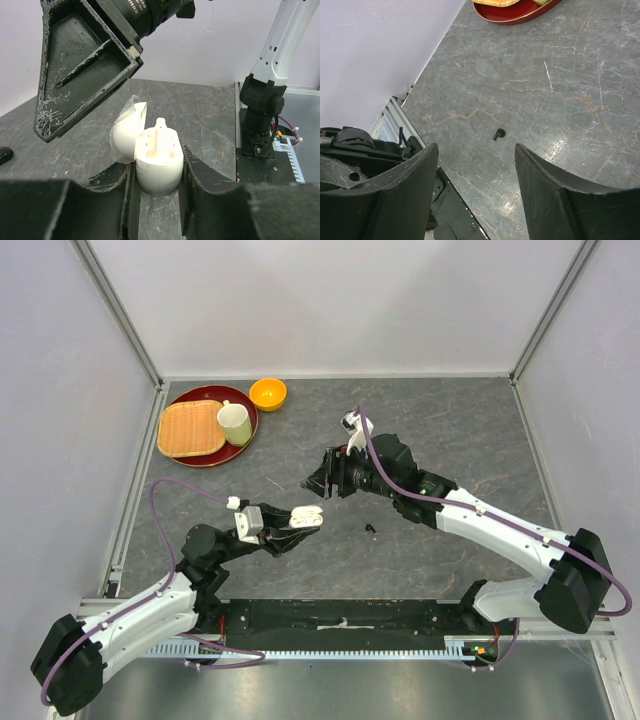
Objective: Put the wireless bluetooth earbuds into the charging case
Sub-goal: Close the charging case.
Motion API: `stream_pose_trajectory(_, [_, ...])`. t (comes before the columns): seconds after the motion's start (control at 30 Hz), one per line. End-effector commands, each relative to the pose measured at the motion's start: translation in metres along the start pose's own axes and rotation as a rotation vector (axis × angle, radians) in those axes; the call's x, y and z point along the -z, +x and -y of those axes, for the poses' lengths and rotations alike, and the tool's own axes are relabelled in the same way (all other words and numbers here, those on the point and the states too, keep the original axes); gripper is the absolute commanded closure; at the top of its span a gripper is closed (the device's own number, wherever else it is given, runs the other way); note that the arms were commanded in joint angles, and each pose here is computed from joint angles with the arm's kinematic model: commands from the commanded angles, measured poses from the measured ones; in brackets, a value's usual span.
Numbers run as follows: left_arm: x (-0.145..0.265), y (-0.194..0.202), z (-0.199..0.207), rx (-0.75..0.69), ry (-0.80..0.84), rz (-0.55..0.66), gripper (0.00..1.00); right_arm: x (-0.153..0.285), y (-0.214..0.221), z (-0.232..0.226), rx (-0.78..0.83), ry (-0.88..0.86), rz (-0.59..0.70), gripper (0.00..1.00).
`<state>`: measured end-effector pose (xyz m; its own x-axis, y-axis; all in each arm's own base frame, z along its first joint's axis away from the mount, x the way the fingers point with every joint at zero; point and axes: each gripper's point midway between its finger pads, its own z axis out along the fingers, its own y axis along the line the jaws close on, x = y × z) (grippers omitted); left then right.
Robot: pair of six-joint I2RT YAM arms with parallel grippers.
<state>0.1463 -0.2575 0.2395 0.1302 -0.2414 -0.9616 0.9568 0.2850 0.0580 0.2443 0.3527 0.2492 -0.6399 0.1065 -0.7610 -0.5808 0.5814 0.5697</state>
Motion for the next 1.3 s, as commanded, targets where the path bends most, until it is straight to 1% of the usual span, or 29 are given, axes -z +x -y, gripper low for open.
stream_pose_trajectory(0.0, [-0.006, -0.021, -0.004, -0.053, -0.011, 0.057, 0.98, 0.0, -0.002, -0.007, -0.008, -0.035, 0.008, 0.3])
stream_pose_trajectory(0.17, [-0.007, -0.018, -0.01, -0.041, -0.04, 0.046, 0.98, 0.003, 0.013, -0.002, -0.022, -0.034, -0.023, 0.31])
stream_pose_trajectory(0.43, [-0.013, -0.005, -0.021, 0.003, -0.08, -0.005, 0.98, 0.008, 0.039, 0.013, -0.111, -0.034, -0.01, 0.31])
stream_pose_trajectory(0.57, [-0.018, 0.004, -0.027, 0.024, -0.094, -0.036, 0.98, 0.009, 0.044, 0.017, -0.112, -0.022, -0.011, 0.31])
stream_pose_trajectory(0.7, [-0.021, 0.008, -0.033, 0.042, -0.119, -0.05, 0.98, 0.01, 0.045, 0.028, -0.115, 0.031, 0.005, 0.31])
stream_pose_trajectory(0.8, [-0.022, 0.016, -0.04, 0.061, -0.152, -0.081, 0.98, 0.011, 0.048, 0.044, -0.121, 0.115, 0.009, 0.31])
stream_pose_trajectory(0.9, [-0.024, 0.019, -0.04, 0.066, -0.148, -0.1, 0.98, 0.015, 0.044, 0.054, -0.138, 0.169, 0.045, 0.31])
stream_pose_trajectory(0.97, [-0.026, 0.019, -0.04, 0.066, -0.139, -0.098, 0.98, 0.021, 0.031, 0.057, -0.14, 0.195, 0.111, 0.3])
stream_pose_trajectory(1.07, [-0.027, 0.019, -0.038, 0.066, -0.127, -0.1, 0.98, 0.027, 0.013, 0.052, -0.156, 0.183, 0.194, 0.3])
stream_pose_trajectory(1.27, [-0.027, 0.019, -0.037, 0.064, -0.117, -0.1, 0.98, 0.039, -0.013, 0.048, -0.158, 0.184, 0.309, 0.3])
